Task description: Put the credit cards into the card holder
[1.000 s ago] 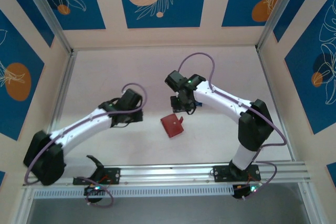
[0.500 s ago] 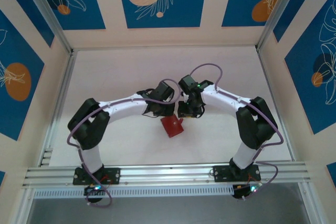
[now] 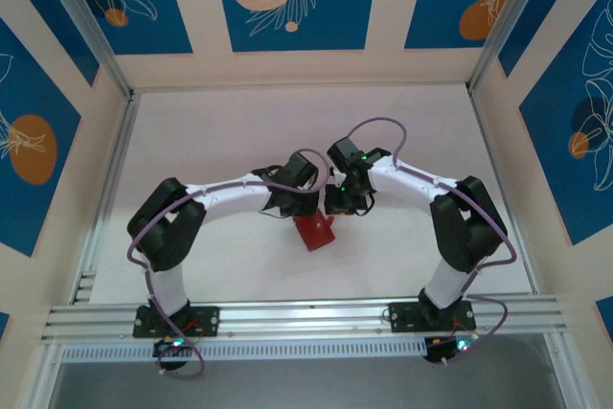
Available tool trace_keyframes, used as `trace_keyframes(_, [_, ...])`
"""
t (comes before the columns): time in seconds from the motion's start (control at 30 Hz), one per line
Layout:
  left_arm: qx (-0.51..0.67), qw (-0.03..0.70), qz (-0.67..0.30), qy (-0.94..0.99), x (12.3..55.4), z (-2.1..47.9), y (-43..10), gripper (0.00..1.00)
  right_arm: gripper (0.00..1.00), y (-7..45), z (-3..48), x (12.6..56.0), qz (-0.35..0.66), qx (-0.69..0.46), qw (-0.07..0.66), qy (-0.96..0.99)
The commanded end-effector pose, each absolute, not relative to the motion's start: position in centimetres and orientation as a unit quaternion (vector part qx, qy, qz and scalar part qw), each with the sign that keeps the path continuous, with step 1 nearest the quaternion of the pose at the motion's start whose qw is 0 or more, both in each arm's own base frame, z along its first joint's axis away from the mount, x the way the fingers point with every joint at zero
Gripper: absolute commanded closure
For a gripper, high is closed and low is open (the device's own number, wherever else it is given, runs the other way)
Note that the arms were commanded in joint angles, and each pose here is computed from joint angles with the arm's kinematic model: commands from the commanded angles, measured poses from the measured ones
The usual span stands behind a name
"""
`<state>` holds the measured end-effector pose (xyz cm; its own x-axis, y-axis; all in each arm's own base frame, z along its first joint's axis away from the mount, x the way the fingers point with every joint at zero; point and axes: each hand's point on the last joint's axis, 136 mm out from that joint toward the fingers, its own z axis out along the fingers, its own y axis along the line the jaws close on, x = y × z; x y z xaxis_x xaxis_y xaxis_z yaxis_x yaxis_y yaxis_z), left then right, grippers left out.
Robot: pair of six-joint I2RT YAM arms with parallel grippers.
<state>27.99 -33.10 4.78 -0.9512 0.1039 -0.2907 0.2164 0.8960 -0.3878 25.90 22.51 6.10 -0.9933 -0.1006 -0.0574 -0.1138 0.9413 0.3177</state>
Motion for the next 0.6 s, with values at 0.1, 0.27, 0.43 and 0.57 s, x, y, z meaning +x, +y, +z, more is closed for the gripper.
trace_keyframes(0.1, [0.079, 0.114, -0.211, 0.968, 26.9, 3.4, -32.9, 1.0, 0.82, 21.8, 5.0, 25.0, 0.138, -0.061, 0.0, 0.989])
trace_keyframes(0.27, [0.078, 0.11, -0.207, 0.969, 26.8, 2.9, -32.8, 1.0, 0.85, 22.0, 4.8, 25.0, 0.143, -0.063, -0.003, 0.988])
trace_keyframes(0.43, [0.076, 0.109, -0.205, 0.97, 26.7, 2.6, -32.6, 1.0, 0.94, 22.5, 5.1, 24.8, 0.159, -0.066, -0.006, 0.985])
trace_keyframes(0.57, [0.074, 0.106, -0.207, 0.97, 26.6, 2.3, -32.7, 1.0, 1.0, 23.8, 5.6, 24.5, 0.193, -0.067, -0.009, 0.979])
